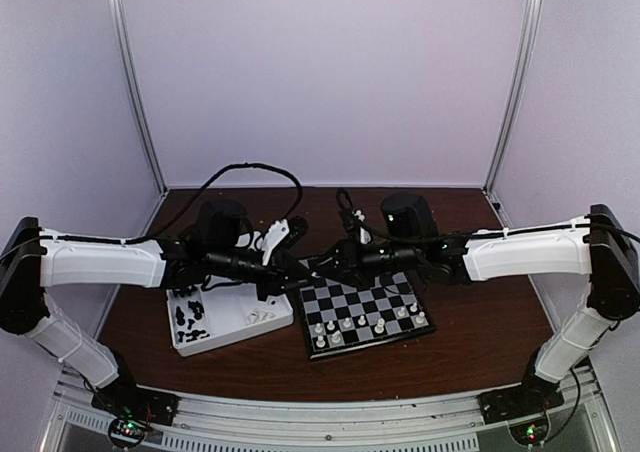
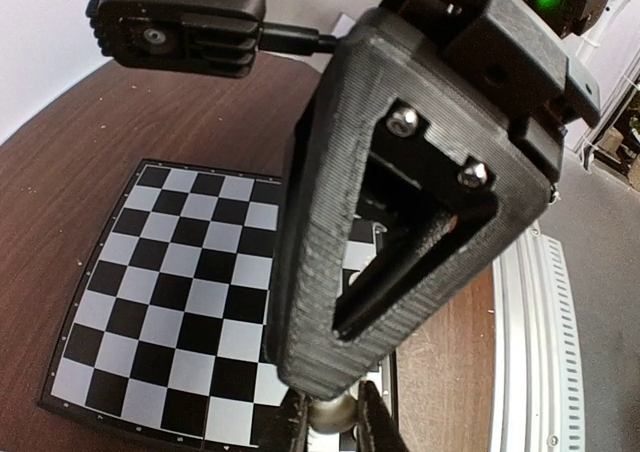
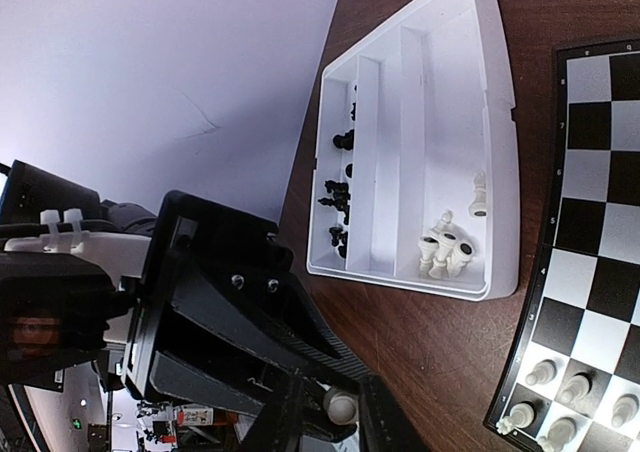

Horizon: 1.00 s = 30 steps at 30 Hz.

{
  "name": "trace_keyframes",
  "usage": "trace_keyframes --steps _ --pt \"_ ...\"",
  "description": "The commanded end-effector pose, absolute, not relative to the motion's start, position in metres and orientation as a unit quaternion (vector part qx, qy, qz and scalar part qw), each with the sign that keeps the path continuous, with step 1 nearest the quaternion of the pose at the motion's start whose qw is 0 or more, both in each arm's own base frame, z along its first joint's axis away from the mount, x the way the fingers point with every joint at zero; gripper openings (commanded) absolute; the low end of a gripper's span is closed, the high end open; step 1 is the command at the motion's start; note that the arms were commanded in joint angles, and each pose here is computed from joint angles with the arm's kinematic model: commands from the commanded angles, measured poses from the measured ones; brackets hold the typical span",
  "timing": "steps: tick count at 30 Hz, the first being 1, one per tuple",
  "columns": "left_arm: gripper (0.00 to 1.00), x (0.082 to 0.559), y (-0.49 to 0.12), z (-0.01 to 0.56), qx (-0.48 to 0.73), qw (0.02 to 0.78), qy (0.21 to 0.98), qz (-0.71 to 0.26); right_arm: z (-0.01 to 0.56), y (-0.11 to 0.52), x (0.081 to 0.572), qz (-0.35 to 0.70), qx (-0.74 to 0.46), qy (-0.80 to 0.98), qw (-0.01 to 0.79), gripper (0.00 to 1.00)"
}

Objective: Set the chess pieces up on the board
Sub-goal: Place the chess piece on the chessboard.

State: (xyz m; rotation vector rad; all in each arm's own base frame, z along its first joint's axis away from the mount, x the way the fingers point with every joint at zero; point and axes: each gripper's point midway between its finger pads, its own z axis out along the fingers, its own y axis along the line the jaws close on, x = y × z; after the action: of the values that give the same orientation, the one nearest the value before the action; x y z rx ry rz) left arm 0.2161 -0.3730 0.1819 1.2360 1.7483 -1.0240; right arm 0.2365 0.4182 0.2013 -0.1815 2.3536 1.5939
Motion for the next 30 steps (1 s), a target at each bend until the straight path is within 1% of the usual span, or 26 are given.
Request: trace_keyframes --steps 1,3,10,14,15,16,18,20,22,24,27,30 --pt "0.08 0.219 -0.382 0.195 0.493 0.391 0.665 -0.402 0.189 0.417 0.233 0.541 -0.076 0.827 0.133 0.22" --pt "0.08 0.219 -0.382 0.195 0.493 0.392 0.665 -0.402 0.188 0.417 0.232 0.542 -0.078 0.827 0.129 0.22" --pt "0.08 0.22 -0.383 0.195 0.495 0.391 0.665 -0.4 0.187 0.416 0.232 0.541 -0.077 0.827 0.131 0.16" --pt "0.08 0.219 -0.384 0.194 0.496 0.388 0.665 -0.401 0.19 0.415 0.233 0.542 -0.075 0.826 0.137 0.04" --pt "0.1 0.219 -0.383 0.194 0.496 0.389 0.665 -0.401 0.19 0.414 0.233 0.541 -0.075 0.826 0.139 0.02" --pt "0.13 0.219 -0.383 0.193 0.496 0.388 0.666 -0.4 0.19 0.413 0.234 0.541 -0.074 0.826 0.142 0.0" --pt "0.2 0.219 -0.382 0.193 0.495 0.389 0.667 -0.399 0.191 0.41 0.235 0.538 -0.073 0.827 0.149 0.0" --pt "0.3 0.219 -0.379 0.193 0.492 0.392 0.668 -0.397 0.19 0.404 0.238 0.527 -0.074 0.832 0.159 0.0" --pt "0.37 0.217 -0.376 0.195 0.486 0.396 0.67 -0.397 0.188 0.396 0.24 0.509 -0.082 0.839 0.174 0.0" --pt "0.42 0.218 -0.37 0.195 0.473 0.403 0.679 -0.39 0.176 0.38 0.24 0.461 -0.096 0.862 0.188 0.0" --pt "0.44 0.221 -0.356 0.193 0.451 0.411 0.701 -0.369 0.158 0.341 0.243 0.339 -0.128 0.903 0.229 0.0" --pt "0.45 0.228 -0.337 0.183 0.418 0.405 0.743 -0.33 0.144 0.301 0.245 0.236 -0.154 0.923 0.26 0.0"
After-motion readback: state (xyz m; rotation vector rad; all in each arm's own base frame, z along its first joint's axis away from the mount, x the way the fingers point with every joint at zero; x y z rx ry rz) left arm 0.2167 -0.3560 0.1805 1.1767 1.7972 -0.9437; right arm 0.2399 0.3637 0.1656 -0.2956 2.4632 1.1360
